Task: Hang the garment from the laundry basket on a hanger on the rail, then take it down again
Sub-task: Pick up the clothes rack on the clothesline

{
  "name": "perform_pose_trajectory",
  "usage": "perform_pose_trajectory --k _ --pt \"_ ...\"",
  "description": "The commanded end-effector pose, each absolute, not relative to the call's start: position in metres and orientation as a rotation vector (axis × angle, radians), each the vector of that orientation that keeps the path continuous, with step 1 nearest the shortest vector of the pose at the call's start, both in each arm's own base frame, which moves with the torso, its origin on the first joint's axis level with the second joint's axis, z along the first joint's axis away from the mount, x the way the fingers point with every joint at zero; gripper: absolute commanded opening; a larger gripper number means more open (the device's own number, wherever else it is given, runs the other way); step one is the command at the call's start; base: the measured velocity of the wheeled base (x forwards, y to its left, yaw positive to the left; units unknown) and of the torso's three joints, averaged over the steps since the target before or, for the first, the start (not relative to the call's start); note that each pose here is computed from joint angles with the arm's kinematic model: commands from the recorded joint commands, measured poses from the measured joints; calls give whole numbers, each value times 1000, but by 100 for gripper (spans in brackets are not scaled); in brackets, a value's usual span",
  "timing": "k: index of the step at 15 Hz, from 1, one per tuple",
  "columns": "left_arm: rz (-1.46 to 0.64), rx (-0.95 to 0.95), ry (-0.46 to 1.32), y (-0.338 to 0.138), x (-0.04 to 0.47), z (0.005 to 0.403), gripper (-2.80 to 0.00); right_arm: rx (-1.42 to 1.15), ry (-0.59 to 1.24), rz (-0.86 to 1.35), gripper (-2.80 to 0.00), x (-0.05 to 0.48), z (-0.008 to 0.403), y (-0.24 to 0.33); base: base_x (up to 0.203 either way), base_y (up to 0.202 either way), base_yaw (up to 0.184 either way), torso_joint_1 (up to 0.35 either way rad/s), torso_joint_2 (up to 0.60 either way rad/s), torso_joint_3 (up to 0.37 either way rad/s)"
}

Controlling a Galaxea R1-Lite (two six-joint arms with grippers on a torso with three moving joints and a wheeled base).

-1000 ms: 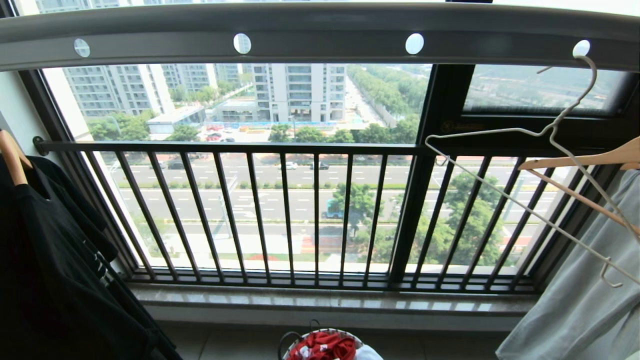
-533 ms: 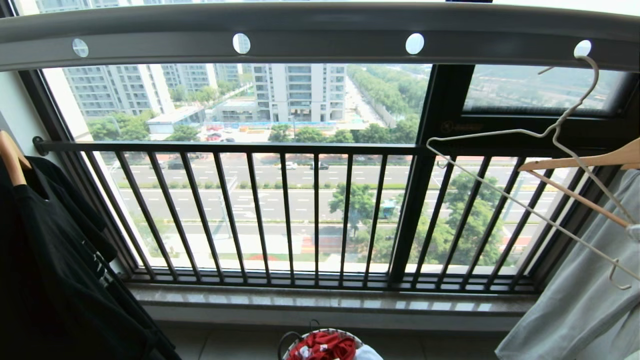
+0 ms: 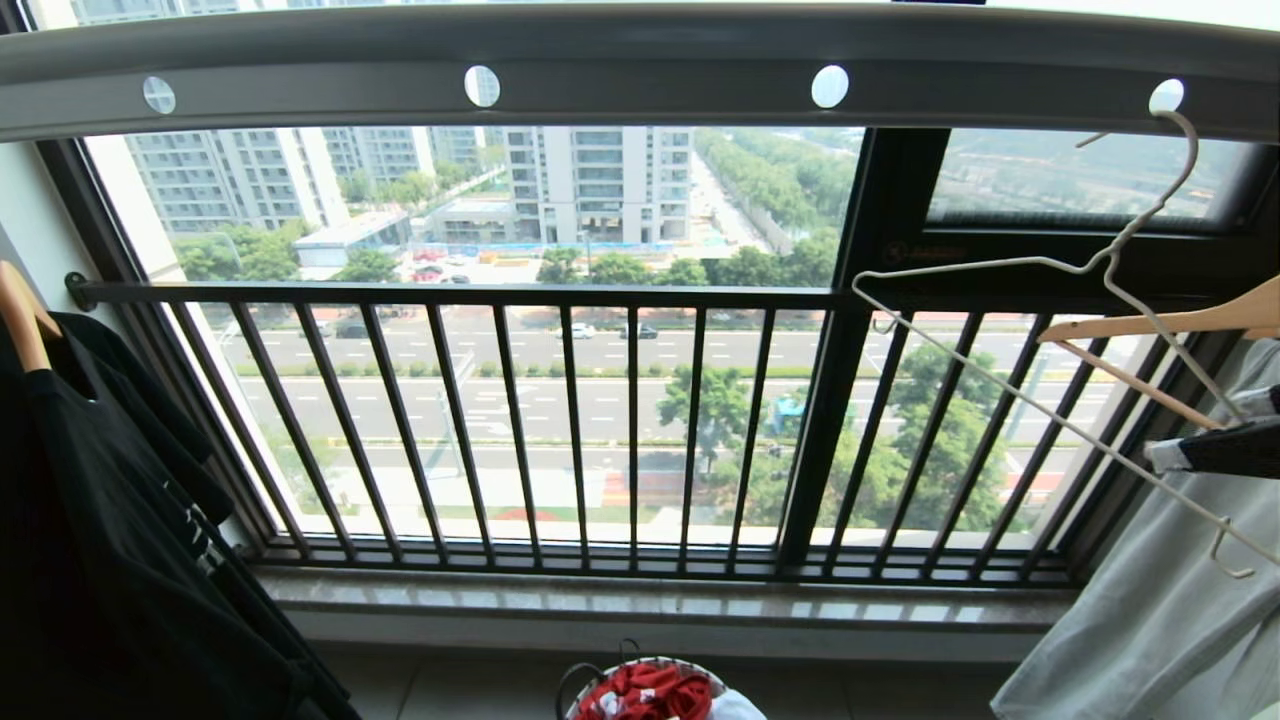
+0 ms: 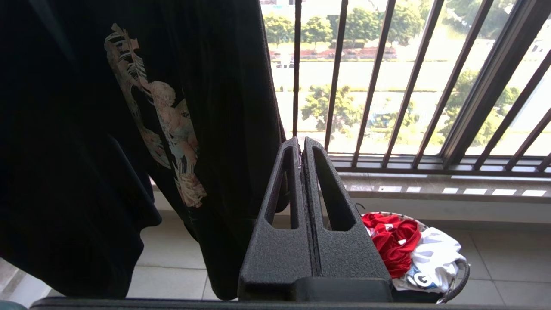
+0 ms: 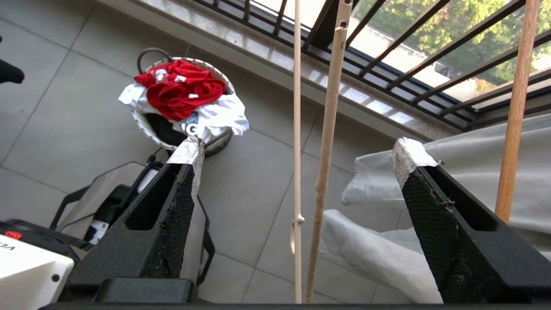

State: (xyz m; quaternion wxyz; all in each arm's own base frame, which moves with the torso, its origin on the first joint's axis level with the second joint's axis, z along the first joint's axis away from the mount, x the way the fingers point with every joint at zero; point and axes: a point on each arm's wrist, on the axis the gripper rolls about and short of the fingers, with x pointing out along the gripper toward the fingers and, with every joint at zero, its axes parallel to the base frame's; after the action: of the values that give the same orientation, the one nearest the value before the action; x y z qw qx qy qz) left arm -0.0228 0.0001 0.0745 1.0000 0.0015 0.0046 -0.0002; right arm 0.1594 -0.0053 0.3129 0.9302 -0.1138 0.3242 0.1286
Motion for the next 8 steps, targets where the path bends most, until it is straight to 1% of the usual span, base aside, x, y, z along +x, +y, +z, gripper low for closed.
perform_pose_trajectory --k 1,5,8 --pt "0 3 9 0 -23 75 -280 -229 695 272 0 166 303 -6 0 0 0 0 0 0" --pt "0 3 8 0 -23 75 -280 -218 697 289 0 171 286 -5 0 0 0 0 0 0" --pt "0 3 10 0 -23 75 -280 -212 671 306 0 175 283 -5 0 0 0 0 0 0"
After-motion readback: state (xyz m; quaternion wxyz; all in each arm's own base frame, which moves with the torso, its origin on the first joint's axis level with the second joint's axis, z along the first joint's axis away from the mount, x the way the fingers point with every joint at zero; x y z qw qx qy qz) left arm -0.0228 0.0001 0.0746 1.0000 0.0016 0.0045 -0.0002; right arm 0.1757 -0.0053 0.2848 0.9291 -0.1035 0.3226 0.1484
